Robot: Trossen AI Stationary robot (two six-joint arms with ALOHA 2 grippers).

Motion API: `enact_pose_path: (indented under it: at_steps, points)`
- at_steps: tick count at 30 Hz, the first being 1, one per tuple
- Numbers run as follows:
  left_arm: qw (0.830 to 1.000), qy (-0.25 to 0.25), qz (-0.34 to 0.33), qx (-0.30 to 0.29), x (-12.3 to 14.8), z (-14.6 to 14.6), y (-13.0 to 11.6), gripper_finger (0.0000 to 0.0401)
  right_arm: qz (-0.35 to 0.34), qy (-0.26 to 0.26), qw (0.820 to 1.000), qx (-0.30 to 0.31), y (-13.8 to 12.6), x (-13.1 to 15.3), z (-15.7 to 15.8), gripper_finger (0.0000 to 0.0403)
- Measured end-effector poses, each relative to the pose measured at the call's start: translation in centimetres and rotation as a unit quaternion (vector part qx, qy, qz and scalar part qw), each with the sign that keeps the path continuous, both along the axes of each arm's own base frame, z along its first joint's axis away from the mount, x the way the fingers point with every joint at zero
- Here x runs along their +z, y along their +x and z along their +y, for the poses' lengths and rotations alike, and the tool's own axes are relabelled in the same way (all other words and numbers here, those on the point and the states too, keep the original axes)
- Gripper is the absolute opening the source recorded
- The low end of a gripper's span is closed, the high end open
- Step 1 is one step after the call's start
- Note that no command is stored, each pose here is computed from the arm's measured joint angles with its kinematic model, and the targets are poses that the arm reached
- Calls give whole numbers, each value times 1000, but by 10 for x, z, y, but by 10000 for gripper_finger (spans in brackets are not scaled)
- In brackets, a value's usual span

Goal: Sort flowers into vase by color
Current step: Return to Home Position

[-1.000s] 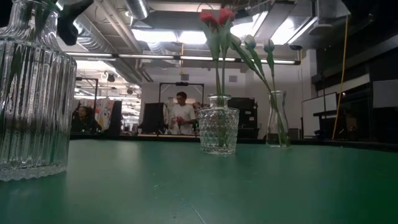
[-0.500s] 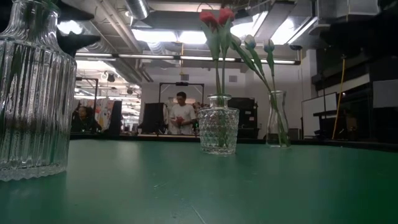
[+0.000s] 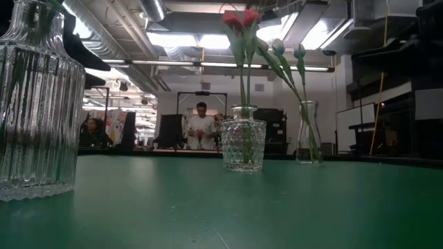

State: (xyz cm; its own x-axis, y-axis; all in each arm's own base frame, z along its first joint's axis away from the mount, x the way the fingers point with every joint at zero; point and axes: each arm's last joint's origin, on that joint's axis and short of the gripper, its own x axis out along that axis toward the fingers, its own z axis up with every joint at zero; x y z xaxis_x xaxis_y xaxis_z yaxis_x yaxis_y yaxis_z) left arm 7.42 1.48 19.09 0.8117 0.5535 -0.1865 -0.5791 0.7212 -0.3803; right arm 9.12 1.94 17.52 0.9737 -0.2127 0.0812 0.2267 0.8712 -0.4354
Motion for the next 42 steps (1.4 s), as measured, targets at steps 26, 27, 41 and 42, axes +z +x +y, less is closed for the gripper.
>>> enact_pose_path:
  at_steps: [26, 27, 41, 42]
  points:
    - [1000, -12, -1, 6, -1, 0, 0, 230, 17, -35, 999, -21, 0, -2, -1, 209]
    - [1000, -9, 1, 5, -1, 0, 0, 230, 17, -35, 999, -21, 0, -2, -1, 209]
    - [1000, -5, 4, 4, -1, 0, 0, 230, 18, -35, 999, -21, 0, -3, -1, 209]
    - [1000, -4, 4, 4, -1, 0, 0, 230, 18, -35, 999, -21, 0, -3, -1, 209]
